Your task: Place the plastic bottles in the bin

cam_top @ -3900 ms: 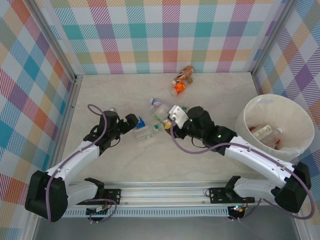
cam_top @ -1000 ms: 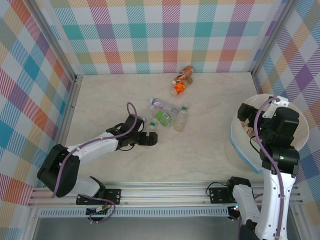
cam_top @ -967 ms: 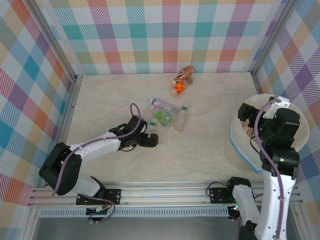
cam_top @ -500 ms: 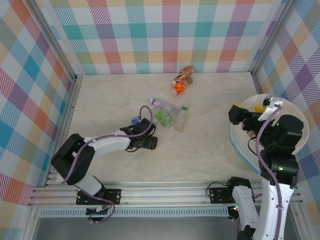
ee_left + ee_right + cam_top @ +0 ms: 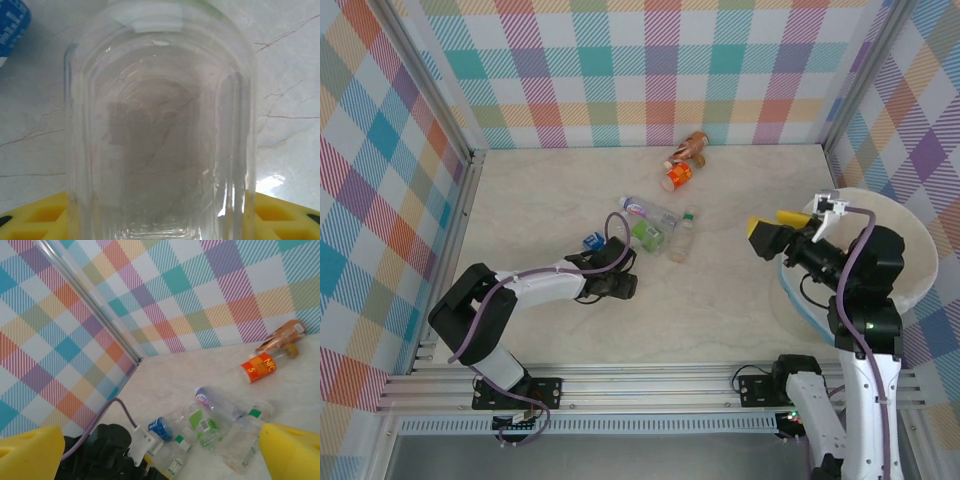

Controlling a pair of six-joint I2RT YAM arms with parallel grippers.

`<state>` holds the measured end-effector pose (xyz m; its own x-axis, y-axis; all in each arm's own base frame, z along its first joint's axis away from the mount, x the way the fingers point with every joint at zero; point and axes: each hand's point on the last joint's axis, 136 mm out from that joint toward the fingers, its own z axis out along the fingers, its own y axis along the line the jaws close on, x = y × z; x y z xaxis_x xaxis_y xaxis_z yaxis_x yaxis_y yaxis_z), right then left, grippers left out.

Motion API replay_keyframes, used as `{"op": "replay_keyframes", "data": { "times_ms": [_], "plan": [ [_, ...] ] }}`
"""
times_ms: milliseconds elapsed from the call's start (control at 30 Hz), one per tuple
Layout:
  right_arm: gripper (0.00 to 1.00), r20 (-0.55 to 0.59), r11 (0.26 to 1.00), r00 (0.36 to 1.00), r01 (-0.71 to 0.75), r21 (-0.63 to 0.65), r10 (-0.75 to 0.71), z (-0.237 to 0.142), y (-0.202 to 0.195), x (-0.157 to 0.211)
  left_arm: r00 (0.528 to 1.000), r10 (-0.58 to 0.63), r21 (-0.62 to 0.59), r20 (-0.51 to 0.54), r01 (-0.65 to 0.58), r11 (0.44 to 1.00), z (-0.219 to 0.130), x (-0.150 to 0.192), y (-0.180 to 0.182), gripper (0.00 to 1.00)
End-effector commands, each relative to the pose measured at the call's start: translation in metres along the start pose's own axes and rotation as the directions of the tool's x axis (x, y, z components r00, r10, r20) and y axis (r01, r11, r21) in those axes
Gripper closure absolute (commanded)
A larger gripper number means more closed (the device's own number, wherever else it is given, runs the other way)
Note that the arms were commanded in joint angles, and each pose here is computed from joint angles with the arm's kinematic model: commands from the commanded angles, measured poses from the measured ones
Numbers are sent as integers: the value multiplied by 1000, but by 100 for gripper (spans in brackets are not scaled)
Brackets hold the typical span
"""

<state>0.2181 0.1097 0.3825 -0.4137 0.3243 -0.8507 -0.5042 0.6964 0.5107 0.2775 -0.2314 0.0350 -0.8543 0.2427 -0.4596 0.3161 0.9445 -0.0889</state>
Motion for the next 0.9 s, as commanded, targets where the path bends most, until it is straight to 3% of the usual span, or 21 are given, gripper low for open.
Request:
{"op": "replay_keyframes", "data": {
  "times_ms": [0, 100, 200, 367, 500, 667, 867],
  "plan": [
    [0, -39, 999, 998, 41, 8, -40, 17, 0, 9, 999, 12, 86, 52, -16, 996, -14, -12, -18, 74],
    [0, -94, 998, 993, 69, 3, -68, 41, 2, 20, 997, 10, 144, 77, -21, 989, -26, -18, -28, 81],
    [0, -138, 995, 986, 97, 27, -92, 67, 2, 27, 994, -1, 222, 111, -23, 975, -41, -27, -41, 100],
    [0, -207, 988, 975, 103, 112, -79, 101, -4, 34, 984, -4, 377, 180, -65, 924, -72, -38, -66, 100],
    [0, -233, 989, 972, 11, 145, 24, 120, -6, 40, 961, 20, 492, 277, -160, 856, -104, -48, -86, 100],
    [0, -277, 971, 940, -146, 191, 197, 139, -9, 52, 893, 47, 466, 448, -278, 840, -135, -69, -87, 100],
    [0, -302, 961, 912, -261, 97, 278, 156, 10, 55, 784, 93, 381, 613, -397, 835, -161, -91, -86, 100]
  ]
}}
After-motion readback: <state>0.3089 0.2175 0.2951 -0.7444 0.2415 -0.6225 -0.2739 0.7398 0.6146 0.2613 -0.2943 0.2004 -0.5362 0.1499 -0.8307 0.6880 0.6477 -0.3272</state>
